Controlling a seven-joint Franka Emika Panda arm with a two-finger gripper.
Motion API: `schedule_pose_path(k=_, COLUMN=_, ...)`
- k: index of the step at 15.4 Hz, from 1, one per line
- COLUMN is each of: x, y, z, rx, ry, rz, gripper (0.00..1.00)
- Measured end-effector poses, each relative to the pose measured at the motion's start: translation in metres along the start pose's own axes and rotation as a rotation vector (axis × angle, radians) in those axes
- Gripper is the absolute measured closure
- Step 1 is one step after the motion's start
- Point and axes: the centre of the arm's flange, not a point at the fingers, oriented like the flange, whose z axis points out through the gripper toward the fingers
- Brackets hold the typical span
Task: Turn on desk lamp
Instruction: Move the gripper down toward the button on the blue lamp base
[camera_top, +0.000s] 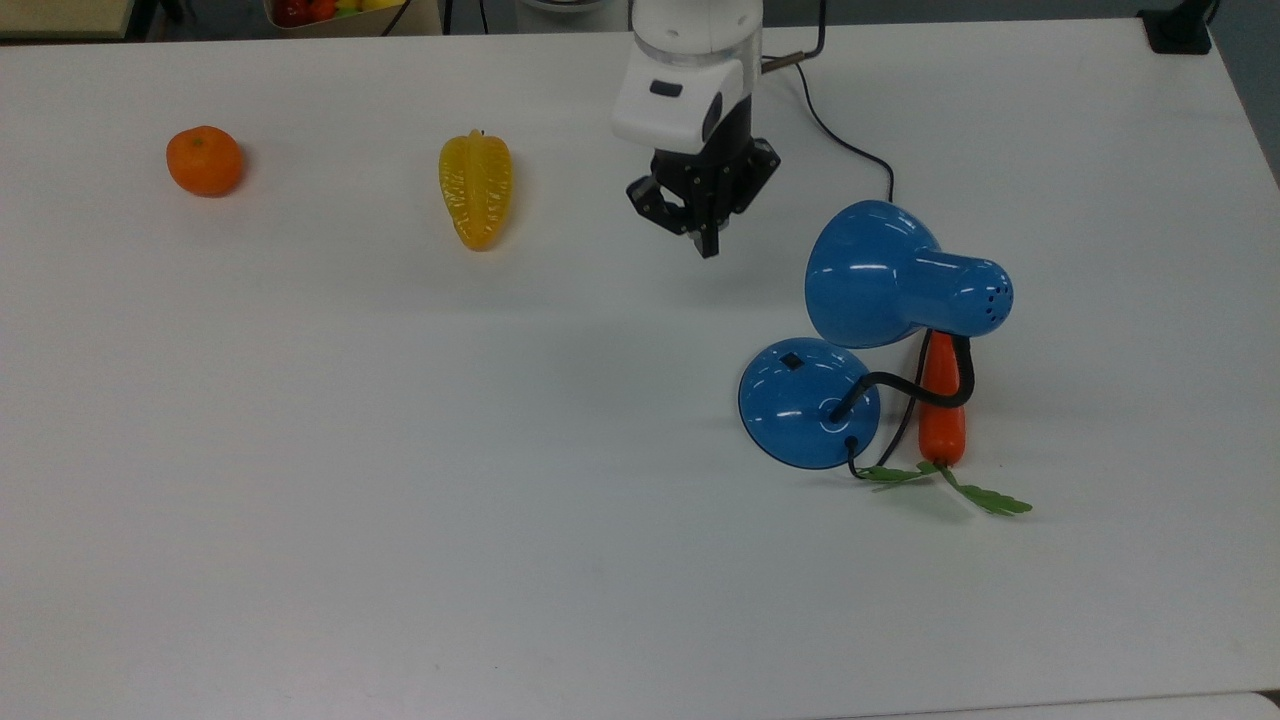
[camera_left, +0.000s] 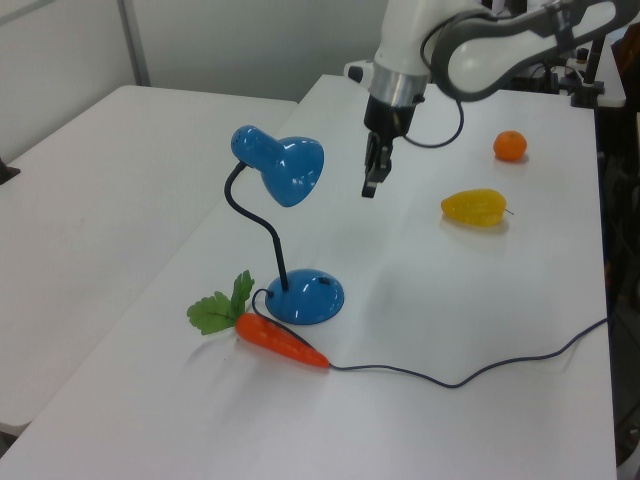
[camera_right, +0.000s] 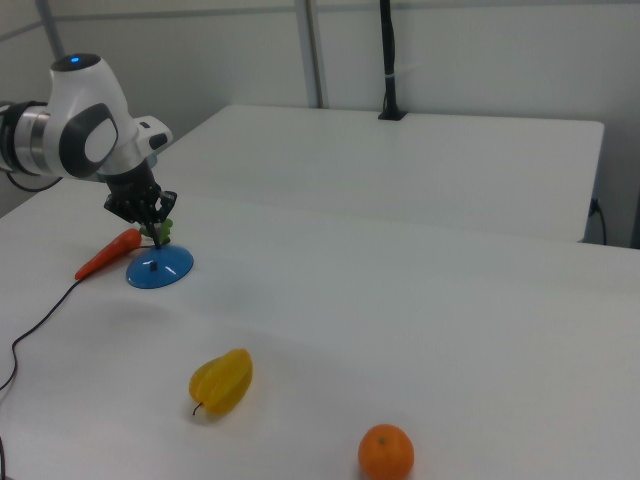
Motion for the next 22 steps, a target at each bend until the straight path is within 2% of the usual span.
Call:
schedule_pose_path(k=6, x=0.009, y=-0.019, z=0.042, rx=0.0, ry=0.021, rz=-0.03, gripper=0.99)
schedule_pose_path(k=15, x=0.021, y=-0.05, z=0.08, rx=0.001, ry=0.097, rz=-0.075, gripper=0.99)
schedule_pose_path(k=22, x=0.023, y=-0.051, z=0.112, rx=-0.01, ry=0.143, rz=-0.076, gripper=0.99)
